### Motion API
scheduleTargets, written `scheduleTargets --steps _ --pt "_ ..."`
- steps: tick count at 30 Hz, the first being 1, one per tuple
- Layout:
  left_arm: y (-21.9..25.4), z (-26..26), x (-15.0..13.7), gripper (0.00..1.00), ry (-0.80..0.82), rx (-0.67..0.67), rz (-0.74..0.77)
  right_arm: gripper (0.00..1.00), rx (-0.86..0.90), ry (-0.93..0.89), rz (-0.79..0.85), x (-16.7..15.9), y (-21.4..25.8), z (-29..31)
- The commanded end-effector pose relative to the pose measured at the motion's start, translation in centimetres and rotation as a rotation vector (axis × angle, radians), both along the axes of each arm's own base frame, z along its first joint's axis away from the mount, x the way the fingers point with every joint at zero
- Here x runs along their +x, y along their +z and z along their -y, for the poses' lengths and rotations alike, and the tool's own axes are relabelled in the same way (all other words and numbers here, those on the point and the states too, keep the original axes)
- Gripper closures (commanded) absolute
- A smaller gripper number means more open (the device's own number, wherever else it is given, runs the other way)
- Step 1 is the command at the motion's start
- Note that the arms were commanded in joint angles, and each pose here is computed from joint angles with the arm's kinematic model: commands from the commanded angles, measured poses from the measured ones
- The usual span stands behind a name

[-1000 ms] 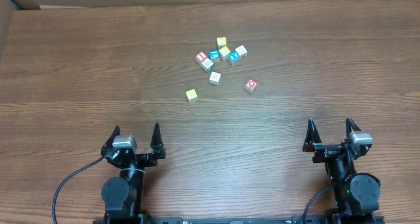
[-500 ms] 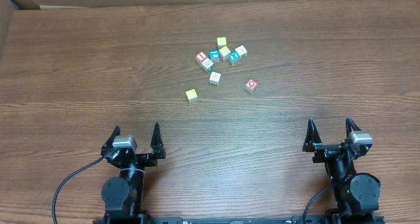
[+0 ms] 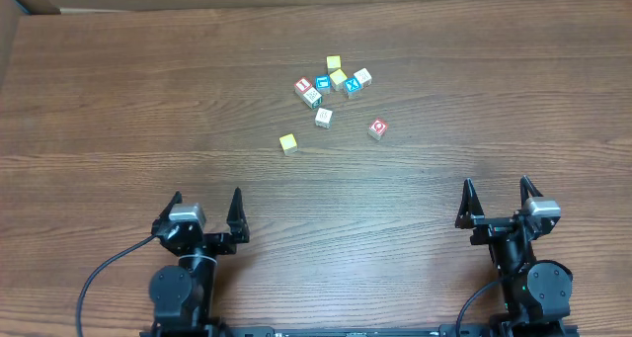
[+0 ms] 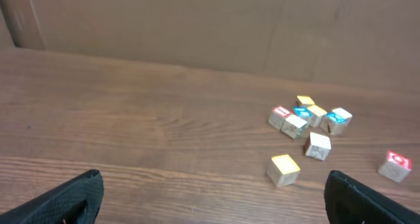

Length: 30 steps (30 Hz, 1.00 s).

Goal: Flip 3 blocks
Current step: 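Reach the left gripper toward the yellow block near the cluster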

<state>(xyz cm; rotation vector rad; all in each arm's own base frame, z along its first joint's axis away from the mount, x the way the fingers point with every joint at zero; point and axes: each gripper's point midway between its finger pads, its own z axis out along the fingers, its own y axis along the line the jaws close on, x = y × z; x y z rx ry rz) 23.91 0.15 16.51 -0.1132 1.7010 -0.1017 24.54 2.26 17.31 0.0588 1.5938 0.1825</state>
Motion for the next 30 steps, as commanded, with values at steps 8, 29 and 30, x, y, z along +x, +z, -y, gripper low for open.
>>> scheduleTargets --steps 8,29,30 --pt "15.3 1.1 -2.8 0.00 -0.055 -0.009 0.019 0.00 -0.003 -0.002 0.004 0.0 -0.2 0.1" --pt "9.6 6.2 6.6 0.96 -0.305 -0.256 -0.879 0.00 -0.003 -0.002 0.004 0.0 -0.2 0.1" --pt "8.6 6.2 6.7 0.96 -0.285 -0.285 -0.927 0.00 -0.003 -0.002 0.004 0.0 -0.2 0.1"
